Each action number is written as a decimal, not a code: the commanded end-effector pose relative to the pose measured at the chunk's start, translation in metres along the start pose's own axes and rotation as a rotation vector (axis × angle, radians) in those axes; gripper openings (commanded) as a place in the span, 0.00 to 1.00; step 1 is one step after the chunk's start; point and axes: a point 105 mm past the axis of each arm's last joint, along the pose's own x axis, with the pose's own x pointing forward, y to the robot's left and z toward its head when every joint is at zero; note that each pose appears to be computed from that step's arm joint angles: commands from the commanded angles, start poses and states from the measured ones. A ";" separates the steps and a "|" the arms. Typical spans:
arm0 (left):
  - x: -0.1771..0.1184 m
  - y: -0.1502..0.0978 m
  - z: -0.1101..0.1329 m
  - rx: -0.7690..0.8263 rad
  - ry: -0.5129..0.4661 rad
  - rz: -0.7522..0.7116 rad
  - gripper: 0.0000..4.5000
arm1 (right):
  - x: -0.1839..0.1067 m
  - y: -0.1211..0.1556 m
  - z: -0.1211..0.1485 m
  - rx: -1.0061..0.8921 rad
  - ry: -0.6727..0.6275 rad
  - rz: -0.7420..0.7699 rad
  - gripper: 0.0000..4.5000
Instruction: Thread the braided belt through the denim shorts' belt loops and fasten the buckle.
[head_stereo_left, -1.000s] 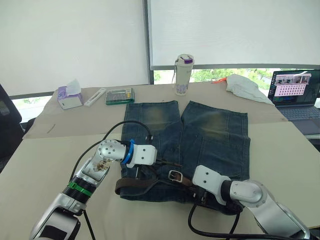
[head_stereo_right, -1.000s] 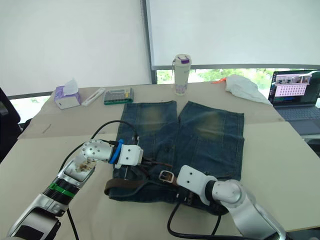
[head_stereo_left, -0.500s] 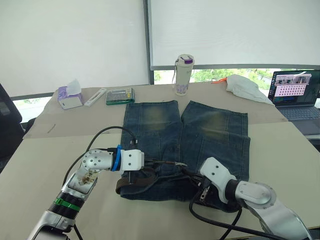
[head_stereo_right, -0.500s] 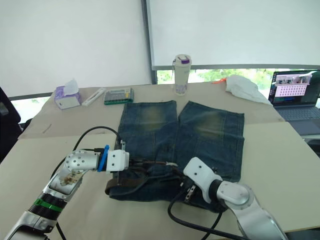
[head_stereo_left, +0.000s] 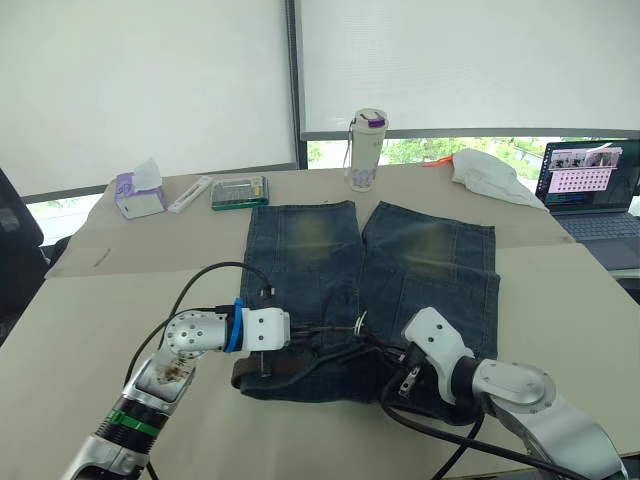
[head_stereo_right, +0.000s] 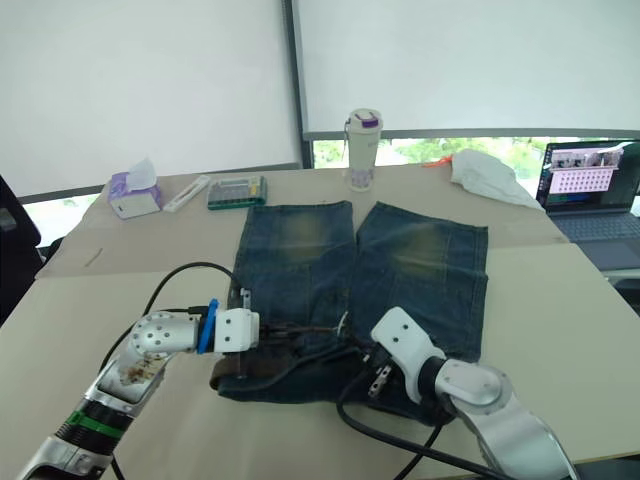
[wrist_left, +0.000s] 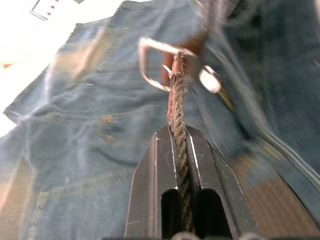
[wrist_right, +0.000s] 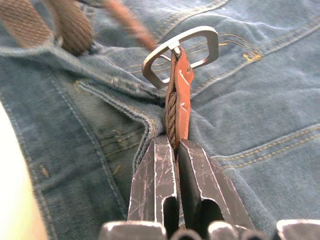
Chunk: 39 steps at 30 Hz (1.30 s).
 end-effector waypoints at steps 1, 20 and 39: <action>0.005 -0.007 0.011 0.059 -0.033 -0.053 0.00 | -0.004 -0.007 0.012 -0.019 -0.037 -0.034 0.02; 0.029 0.009 0.006 -0.016 0.010 0.131 0.00 | -0.003 0.007 0.017 -0.008 -0.058 0.006 0.02; 0.025 0.018 0.012 -0.034 -0.054 0.153 0.00 | -0.002 0.011 0.015 -0.108 -0.048 0.022 0.02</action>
